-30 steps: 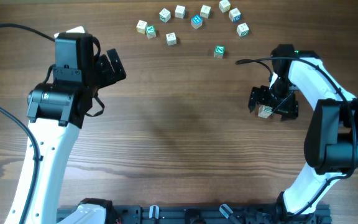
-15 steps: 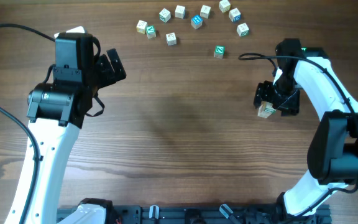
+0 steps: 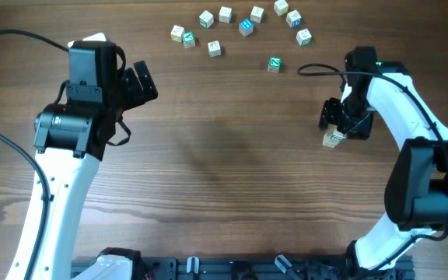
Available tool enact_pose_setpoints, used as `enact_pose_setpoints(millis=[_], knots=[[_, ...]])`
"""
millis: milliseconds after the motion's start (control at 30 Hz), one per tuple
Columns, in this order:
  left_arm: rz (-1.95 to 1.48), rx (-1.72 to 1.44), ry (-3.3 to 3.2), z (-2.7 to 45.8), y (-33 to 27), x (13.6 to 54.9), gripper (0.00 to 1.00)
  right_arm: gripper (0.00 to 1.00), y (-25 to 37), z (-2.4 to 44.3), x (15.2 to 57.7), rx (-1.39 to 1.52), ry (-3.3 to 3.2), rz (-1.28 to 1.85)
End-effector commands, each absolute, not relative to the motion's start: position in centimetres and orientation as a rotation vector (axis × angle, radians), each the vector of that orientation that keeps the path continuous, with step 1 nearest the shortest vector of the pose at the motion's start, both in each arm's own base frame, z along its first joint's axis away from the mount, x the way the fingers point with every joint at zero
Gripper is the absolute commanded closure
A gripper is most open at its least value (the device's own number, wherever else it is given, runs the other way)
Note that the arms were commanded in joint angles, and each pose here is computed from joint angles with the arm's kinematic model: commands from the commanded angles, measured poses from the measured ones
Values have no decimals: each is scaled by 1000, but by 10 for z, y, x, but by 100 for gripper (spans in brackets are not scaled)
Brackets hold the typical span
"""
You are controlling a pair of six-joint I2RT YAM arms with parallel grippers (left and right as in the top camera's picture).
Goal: Form a tower
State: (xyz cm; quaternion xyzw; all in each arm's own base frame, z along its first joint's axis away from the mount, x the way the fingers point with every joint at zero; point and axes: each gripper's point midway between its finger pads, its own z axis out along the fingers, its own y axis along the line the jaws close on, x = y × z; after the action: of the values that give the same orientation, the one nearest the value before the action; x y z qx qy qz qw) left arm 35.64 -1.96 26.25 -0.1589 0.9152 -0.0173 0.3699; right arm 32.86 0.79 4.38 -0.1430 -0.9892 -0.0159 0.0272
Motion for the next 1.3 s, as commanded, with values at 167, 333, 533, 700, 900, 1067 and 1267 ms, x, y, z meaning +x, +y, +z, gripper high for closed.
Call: enact_pose_setpoints(millis=[167,333,533,700,900,1067,1267], knots=[[-37,-432,2343,262,-16,356,0,45,3,48,324,-404,-3063,-12],[-37,-432,2343,262,-16,356,0,60,3,48,325,-405,-3065,-13],[-37,-432,2343,262,-16,356,0,66,3,48,325,-406,-3065,-13],[-37,-432,2343,262,-16,356,0,67,3,48,325,-406,-3065,-14],[-37,-432,2343,262,-16,356,0,39,5,48,325,-418,-3064,-26],[-37,-432,2343,262,-16,356,0,29,3,46,331,-403,-3086,-18],[-37,-432,2343,262,-16,356,0,30,5,18,324,-392,-2996,-11]])
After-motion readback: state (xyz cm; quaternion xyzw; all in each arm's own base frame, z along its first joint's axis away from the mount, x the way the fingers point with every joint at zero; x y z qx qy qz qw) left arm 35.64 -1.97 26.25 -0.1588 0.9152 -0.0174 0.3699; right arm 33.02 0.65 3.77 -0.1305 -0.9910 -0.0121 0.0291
